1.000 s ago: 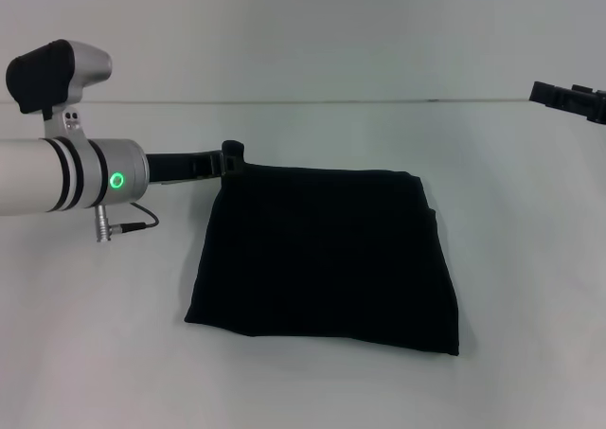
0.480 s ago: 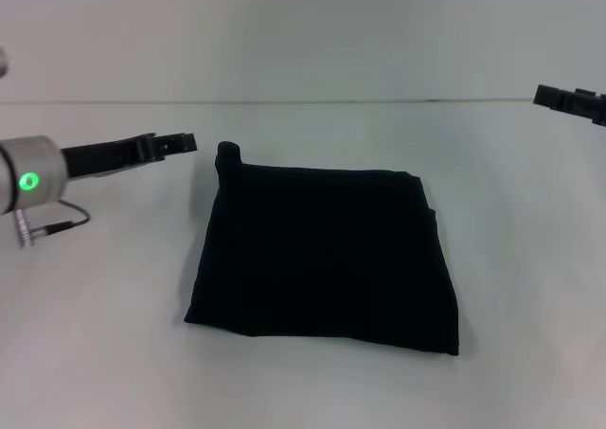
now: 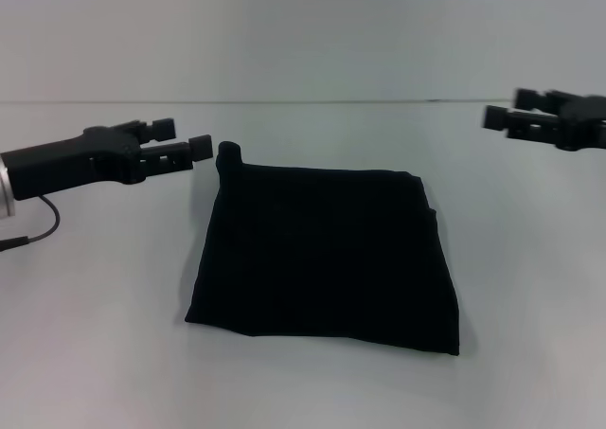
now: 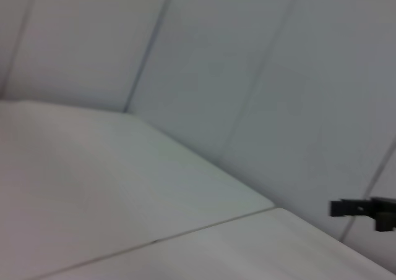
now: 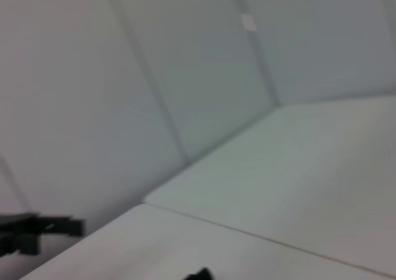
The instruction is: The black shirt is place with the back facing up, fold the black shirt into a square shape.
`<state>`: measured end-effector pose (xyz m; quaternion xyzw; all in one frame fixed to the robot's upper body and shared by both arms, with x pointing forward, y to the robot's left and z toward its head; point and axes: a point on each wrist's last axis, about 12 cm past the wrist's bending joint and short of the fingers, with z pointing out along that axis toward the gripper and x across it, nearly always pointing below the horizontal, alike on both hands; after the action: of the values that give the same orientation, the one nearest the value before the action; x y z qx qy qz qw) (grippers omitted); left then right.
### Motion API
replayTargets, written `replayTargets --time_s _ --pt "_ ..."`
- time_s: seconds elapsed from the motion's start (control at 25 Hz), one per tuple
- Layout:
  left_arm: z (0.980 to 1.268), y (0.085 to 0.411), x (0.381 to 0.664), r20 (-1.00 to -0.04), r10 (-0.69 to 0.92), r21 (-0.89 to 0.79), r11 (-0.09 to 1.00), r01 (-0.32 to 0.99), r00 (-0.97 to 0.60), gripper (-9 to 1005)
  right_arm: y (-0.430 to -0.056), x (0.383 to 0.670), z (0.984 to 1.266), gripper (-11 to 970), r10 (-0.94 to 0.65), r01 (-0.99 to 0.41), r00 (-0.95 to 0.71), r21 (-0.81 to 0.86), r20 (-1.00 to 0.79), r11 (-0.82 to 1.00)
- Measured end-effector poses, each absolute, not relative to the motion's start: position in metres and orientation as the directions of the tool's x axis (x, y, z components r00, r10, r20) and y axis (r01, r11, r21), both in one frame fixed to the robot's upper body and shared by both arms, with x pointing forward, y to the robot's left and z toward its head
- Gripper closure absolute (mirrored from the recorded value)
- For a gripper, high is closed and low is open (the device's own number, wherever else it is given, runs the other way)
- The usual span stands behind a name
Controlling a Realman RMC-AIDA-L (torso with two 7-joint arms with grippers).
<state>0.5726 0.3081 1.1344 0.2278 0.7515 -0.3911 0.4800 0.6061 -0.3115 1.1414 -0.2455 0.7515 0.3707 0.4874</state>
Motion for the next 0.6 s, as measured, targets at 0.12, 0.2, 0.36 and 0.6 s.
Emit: replayTargets --time_s 0.12,0.2,0.36,0.6 --pt "1.14 0.302 0.576 -0.924 0.023 -0.304 0.561 0.77 -0.381 89 -0.292 0.611 1.146 29 -0.077 -0.794 -0.361 0.263 -0.929 0.548" --pt "1.142 0.295 0.579 -0.93 0.076 -0.265 0.539 0.8 -0.359 91 -0.279 0.614 1.147 29 -0.156 -0.829 -0.35 0.228 -0.924 0.511" --pt "1.146 0.284 0.587 -0.918 0.203 -0.202 0.498 0.843 -0.34 93 -0.263 0.619 1.153 29 -0.28 -0.872 -0.321 0.167 -0.905 0.46" --pt "1.145 0.27 0.589 -0.883 0.334 -0.168 0.432 0.886 -0.33 93 -0.256 0.615 1.16 29 -0.362 -0.899 -0.311 0.149 -0.879 0.411"
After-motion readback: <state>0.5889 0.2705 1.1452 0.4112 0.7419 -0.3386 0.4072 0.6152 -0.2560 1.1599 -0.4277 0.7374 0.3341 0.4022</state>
